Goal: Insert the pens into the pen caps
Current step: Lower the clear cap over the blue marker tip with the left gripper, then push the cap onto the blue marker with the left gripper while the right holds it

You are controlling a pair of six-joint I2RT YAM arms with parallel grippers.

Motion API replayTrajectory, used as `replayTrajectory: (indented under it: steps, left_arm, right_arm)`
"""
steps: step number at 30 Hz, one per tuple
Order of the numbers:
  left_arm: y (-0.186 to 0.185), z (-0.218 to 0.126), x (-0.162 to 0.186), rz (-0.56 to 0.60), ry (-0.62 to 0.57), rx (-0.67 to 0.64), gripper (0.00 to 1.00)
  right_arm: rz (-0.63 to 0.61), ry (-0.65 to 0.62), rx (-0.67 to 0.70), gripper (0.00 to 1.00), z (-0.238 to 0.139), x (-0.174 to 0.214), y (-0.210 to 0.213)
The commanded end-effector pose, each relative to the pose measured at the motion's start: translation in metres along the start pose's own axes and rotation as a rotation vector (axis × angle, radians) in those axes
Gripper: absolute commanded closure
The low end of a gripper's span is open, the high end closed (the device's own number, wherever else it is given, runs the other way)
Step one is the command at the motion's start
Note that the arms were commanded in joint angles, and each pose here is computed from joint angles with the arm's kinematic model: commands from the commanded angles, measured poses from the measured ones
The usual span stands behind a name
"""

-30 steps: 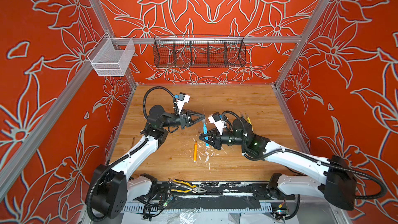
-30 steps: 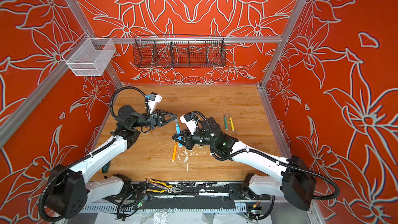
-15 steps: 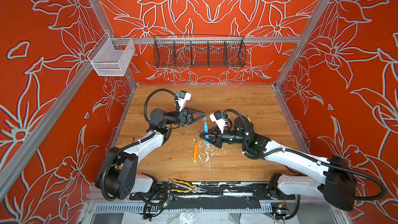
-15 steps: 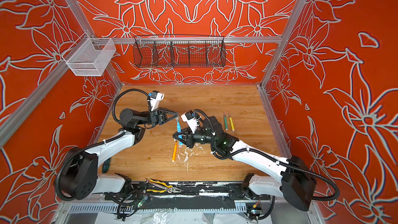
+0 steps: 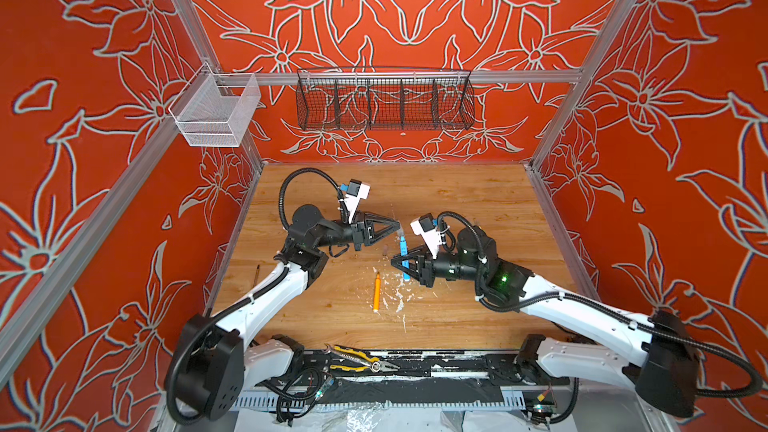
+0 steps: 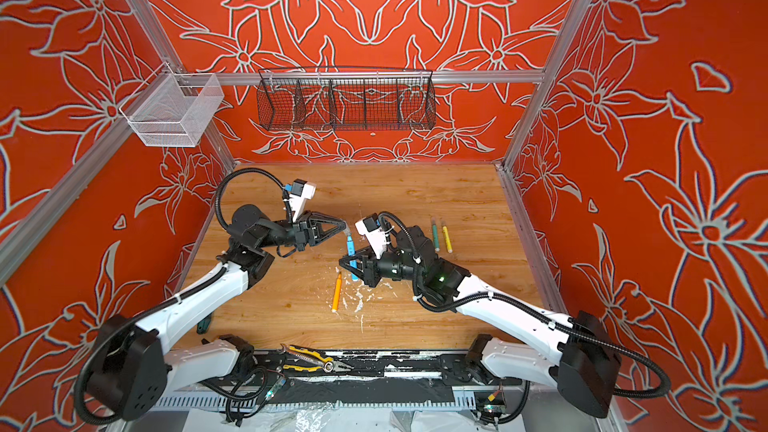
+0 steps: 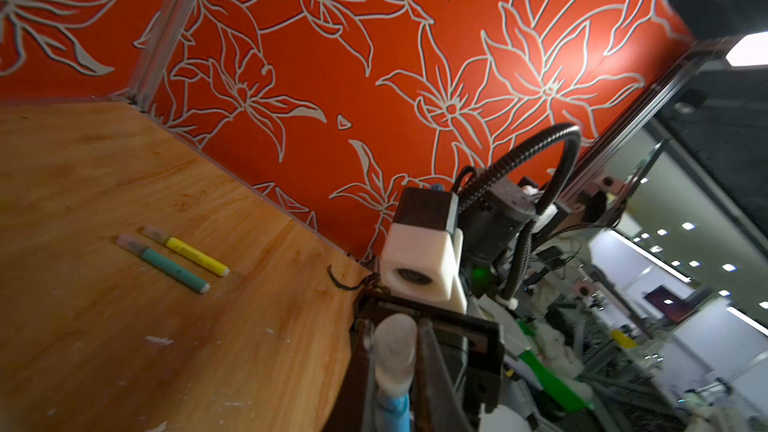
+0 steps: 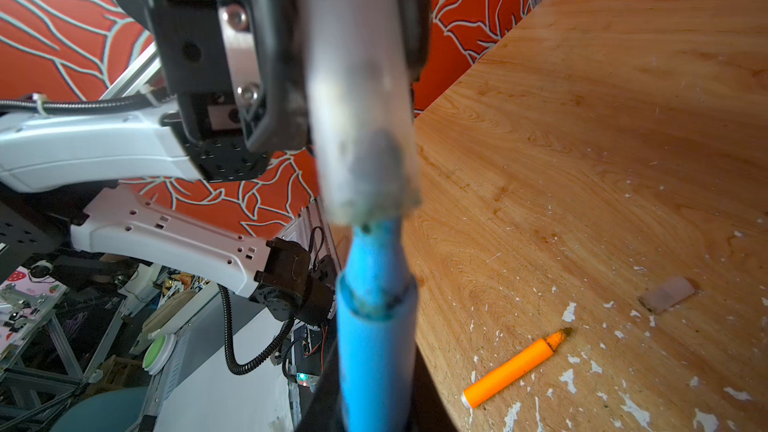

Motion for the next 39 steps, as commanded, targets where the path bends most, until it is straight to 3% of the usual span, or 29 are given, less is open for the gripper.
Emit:
replayTrajectory:
  steps: [1, 8, 18, 21, 39]
  left_arm:
    - [0.001, 0.000, 0.032, 0.032, 0.125, -0.044, 1.00]
    - [-0.002, 0.007, 0.032, 0.002, 0.167, 0.003, 1.00]
    - [-0.017, 0.010, 0.036, -0.002, 0.244, 0.055, 1.00]
    - [-0.021, 0.014, 0.039, -0.036, 0.290, 0.106, 1.00]
    - [-0.036, 0.019, 0.062, -0.040, 0.421, 0.132, 1.00]
  right_arm:
    - [-0.018, -0.150, 0.078, 1.00, -0.011, -0.044, -0.002]
    - [-0.023, -0.130, 0.023, 1.00, -0.004, -0.043, 0.003]
    - [-0.128, -0.095, 0.002, 1.00, -0.015, -0.033, 0.010]
    - [-0.144, -0.083, 0.026, 1.00, -0.016, -0.030, 0.007]
    - [-0.189, -0.109, 0.090, 1.00, -0.027, -0.029, 0.003]
Point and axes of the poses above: each gripper's point midway between its finger pads, its own z axis out along the fingers, its own y axis along the line the jaws close on, x = y × z, the point moved 4 cm from there along -z, back along the fingers, and after that the axes turned 7 degrees about -z, right-handed, at the moved point
